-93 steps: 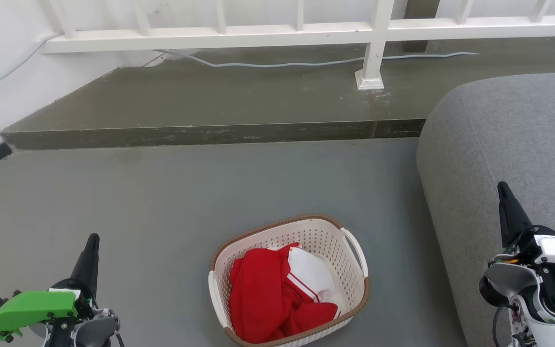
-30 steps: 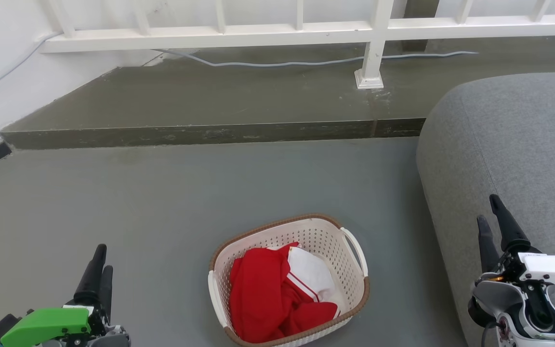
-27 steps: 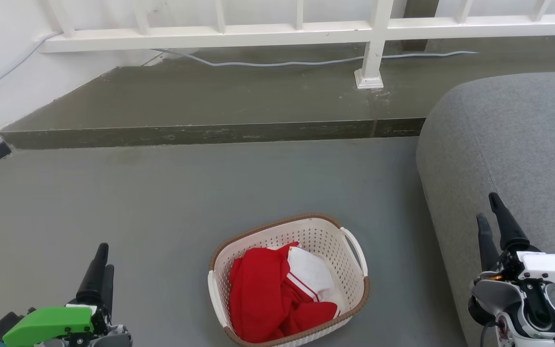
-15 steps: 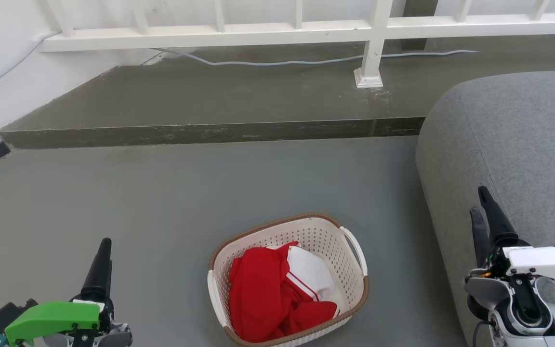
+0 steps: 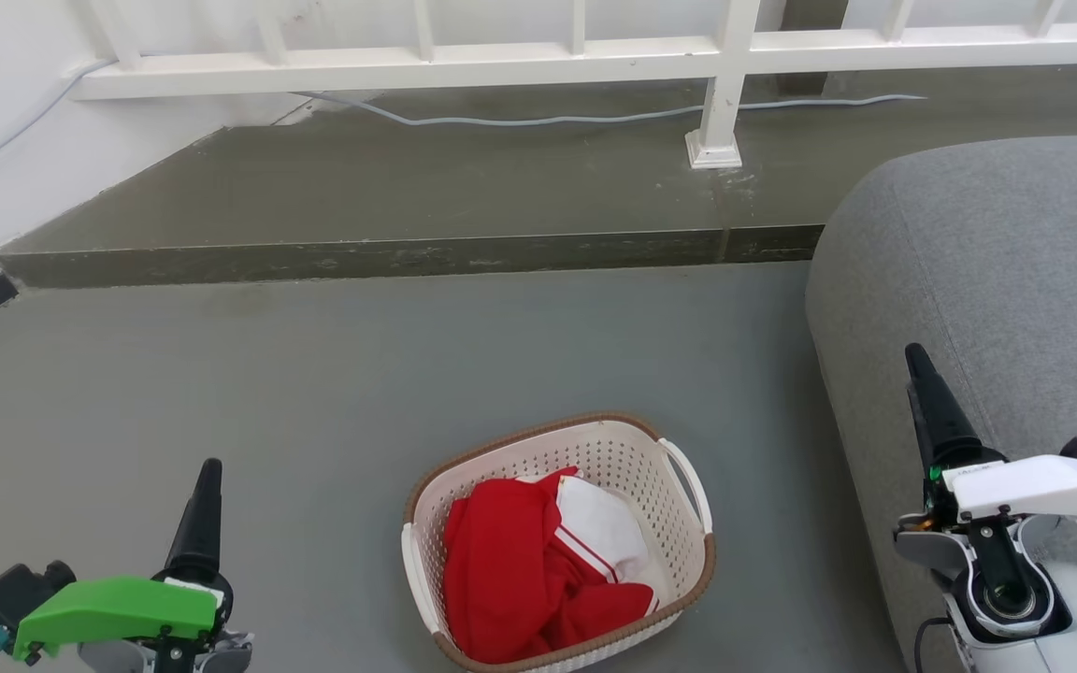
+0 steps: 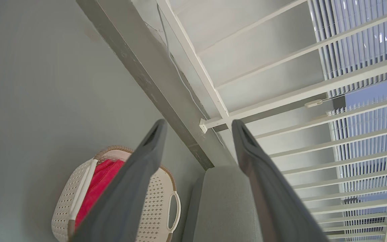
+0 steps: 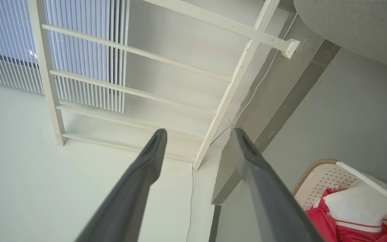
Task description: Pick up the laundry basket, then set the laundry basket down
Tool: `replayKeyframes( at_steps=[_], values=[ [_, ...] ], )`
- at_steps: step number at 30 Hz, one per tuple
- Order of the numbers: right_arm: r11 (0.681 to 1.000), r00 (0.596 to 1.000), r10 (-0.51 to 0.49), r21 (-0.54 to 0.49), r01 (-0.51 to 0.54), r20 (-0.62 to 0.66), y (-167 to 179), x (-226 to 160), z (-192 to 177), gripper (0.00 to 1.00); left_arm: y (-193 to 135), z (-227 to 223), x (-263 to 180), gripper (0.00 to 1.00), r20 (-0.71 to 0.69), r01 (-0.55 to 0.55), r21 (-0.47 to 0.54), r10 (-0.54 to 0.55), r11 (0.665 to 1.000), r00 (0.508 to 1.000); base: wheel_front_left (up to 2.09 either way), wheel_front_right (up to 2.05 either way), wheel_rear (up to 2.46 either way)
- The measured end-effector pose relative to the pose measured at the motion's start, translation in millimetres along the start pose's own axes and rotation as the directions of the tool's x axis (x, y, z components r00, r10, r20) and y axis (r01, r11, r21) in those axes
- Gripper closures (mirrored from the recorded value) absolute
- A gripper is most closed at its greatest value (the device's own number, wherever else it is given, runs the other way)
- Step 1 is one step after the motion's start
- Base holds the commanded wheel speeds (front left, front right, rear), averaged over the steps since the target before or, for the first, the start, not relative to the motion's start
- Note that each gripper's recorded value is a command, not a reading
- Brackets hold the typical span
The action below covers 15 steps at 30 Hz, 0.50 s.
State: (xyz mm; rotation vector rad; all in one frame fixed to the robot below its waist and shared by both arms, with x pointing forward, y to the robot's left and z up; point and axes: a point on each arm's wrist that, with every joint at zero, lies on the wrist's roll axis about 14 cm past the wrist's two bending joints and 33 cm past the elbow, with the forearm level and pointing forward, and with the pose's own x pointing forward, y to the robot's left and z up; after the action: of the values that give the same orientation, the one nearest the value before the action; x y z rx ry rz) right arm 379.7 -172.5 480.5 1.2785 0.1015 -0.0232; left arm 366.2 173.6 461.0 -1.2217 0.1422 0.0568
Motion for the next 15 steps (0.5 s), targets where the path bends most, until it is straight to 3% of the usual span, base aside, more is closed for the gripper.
replayKeyframes(
  at_steps=[8, 15],
  values=[
    [0.990, 1.000, 0.023, -0.141, -0.025, -0.017, 6, 4, -4, 0.00, -14, 3, 5, 0.00, 0.013, 0.043, 0.127, -0.045, 0.991, 0.999, 0.00, 0.00, 0.00],
    [0.962, 0.999, 0.045, -0.267, -0.047, -0.013, 12, 7, -2, 0.00, -20, -2, 6, 0.00, 0.002, 0.063, 0.246, -0.066, 0.967, 0.998, 0.00, 0.00, 0.00]
  ],
)
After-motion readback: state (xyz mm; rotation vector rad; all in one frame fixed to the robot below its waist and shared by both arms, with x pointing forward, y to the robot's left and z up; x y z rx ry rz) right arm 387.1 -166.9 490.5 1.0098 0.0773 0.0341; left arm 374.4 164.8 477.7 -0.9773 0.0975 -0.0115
